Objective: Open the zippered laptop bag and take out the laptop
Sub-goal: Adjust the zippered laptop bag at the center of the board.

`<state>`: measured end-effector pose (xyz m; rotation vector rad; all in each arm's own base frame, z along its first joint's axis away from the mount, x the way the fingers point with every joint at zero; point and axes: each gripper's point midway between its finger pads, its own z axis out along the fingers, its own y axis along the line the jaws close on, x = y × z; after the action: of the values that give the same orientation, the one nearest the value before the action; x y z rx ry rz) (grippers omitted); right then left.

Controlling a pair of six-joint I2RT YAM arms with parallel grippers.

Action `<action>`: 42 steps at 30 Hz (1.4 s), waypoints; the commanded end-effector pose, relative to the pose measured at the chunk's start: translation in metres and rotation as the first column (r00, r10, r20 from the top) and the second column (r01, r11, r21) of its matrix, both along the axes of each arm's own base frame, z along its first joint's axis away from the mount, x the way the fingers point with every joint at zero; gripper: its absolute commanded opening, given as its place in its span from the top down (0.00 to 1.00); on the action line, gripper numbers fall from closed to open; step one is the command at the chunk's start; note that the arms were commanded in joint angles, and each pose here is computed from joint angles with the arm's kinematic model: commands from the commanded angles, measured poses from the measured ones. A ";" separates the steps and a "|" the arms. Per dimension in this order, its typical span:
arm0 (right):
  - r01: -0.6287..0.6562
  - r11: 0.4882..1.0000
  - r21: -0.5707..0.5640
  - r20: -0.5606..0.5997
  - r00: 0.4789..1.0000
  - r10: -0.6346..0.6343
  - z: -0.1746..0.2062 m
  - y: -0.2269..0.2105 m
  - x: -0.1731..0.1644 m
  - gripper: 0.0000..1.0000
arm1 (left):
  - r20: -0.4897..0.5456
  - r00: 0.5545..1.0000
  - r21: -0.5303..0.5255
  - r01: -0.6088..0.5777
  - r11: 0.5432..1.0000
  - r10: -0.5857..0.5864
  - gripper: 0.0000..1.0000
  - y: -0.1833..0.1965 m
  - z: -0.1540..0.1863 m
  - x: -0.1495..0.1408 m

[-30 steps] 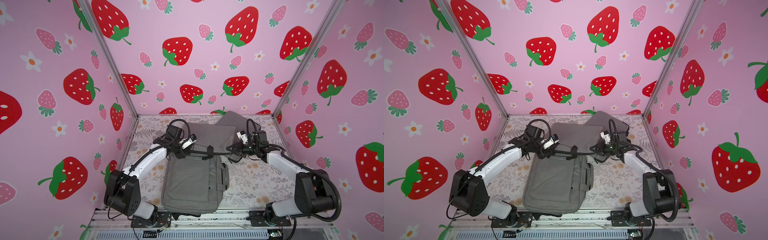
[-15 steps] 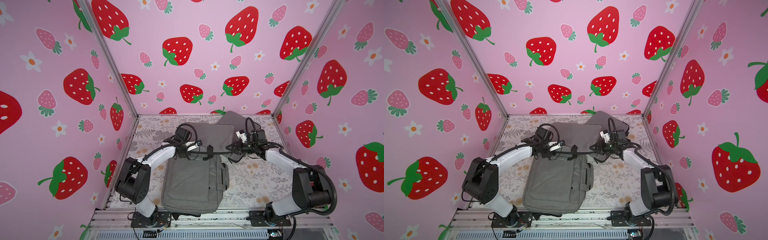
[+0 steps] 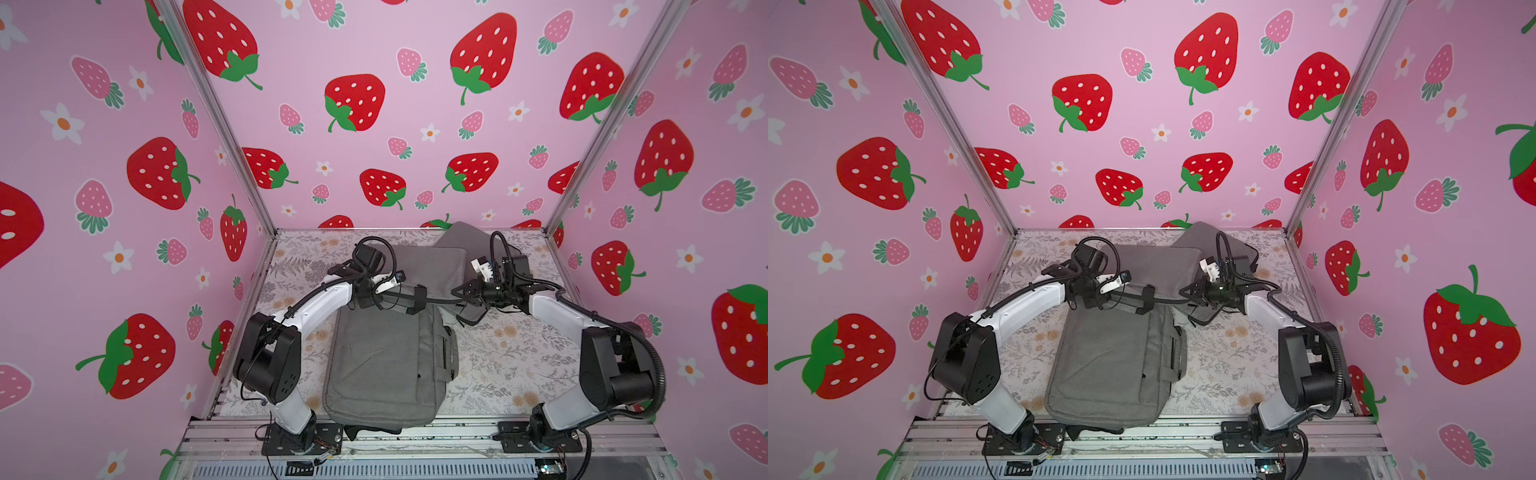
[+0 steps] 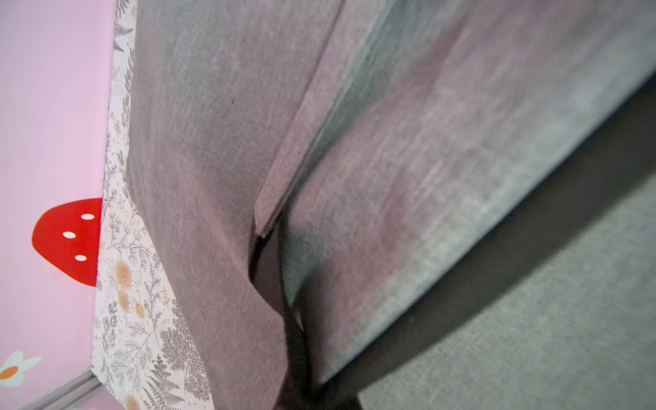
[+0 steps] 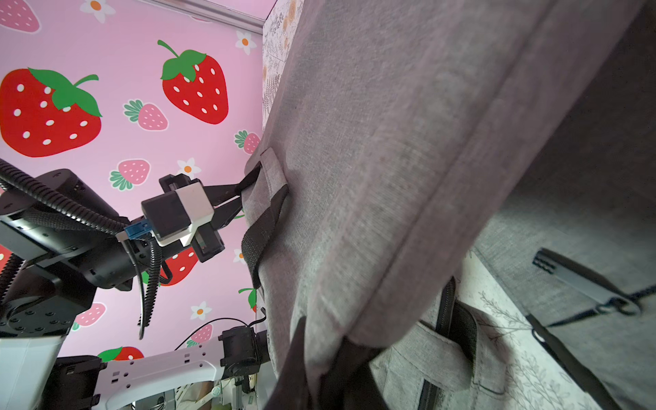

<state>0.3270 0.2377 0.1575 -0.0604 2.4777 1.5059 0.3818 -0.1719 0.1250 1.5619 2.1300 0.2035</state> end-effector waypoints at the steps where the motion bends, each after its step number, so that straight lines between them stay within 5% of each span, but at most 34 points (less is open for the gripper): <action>1: -0.011 1.000 -0.019 0.042 0.999 0.012 0.002 0.003 0.013 1.00 | -0.060 0.998 -0.064 -0.024 0.998 0.021 1.00 -0.009 0.022 -0.020; 17: 0.125 0.989 -0.073 0.056 0.991 -0.121 -0.021 0.025 0.101 0.96 | -0.278 0.961 -0.241 -0.080 0.967 0.010 1.00 -0.065 0.056 -0.096; 23: 0.139 0.987 -0.075 0.041 0.990 -0.137 -0.035 0.038 0.114 0.92 | -0.383 0.921 -0.199 -0.163 0.966 0.077 1.00 -0.082 0.046 -0.108; 29: 0.160 0.984 -0.078 0.073 0.985 -0.155 -0.025 0.037 0.122 0.72 | -0.448 0.882 -0.192 -0.256 0.947 0.147 1.00 -0.093 0.035 -0.103; 39: 0.282 0.946 -0.162 0.177 0.951 -0.253 0.005 0.000 0.107 0.18 | -0.502 0.843 -0.211 -0.335 0.918 0.192 1.00 -0.109 0.031 -0.092; 42: 0.332 0.927 -0.175 0.194 0.935 -0.298 0.012 -0.017 0.097 0.16 | -0.516 0.830 -0.206 -0.361 0.909 0.213 1.00 -0.110 0.030 -0.089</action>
<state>0.4302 0.2386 0.1583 0.1176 2.3886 1.1434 0.3019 -0.2520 0.1373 1.2033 2.6560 -0.2398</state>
